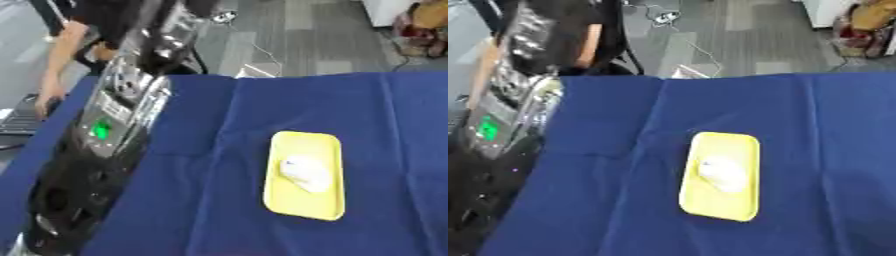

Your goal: Pick up objects on the table and place them in the box.

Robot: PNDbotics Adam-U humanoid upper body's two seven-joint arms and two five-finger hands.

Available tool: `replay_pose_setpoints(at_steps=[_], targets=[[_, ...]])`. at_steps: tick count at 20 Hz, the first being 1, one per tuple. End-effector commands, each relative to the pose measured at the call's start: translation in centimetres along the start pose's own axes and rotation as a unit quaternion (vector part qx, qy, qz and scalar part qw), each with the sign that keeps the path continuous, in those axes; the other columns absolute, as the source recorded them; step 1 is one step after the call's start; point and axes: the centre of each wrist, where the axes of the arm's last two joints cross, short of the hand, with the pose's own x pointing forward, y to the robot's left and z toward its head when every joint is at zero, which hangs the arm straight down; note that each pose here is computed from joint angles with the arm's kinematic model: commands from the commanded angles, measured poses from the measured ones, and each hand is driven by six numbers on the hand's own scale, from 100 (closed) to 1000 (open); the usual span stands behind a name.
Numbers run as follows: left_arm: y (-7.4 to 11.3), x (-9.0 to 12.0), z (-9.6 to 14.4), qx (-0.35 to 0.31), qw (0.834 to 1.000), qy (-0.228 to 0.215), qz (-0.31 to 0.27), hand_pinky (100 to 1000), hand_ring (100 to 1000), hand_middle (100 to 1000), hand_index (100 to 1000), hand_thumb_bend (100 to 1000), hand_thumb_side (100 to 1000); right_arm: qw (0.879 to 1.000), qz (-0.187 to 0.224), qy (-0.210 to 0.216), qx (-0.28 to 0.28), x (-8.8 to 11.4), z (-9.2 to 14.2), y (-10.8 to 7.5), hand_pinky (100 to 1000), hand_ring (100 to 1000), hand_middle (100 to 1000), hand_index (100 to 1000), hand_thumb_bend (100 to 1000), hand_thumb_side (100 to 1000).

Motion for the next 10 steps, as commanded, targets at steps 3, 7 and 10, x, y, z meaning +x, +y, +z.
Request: replay_pose_setpoints(at_steps=[3,7,10], targets=[[1.5,0.7,2.5,0.099,0.995,-0.005,0.023,860,841,777,844,583,705,1.000,0.010,-0.009,-0.009,0.5,-0.1,-0.6,681,690,883,967,275,769],[1.4,0.5,3.5,0.126,0.992,0.026,0.017,862,839,775,845,567,713,1.000,0.010,-0.009,-0.011,0.5,-0.1,-0.6,681,689,883,967,276,769],[1.1,0.4,3.7,0.128,0.991,0.033,0.016,863,837,772,844,557,721,1.000,0.009,-0.009,-0.010,0.5,-0.1,-0.6,681,689,883,967,276,769]])
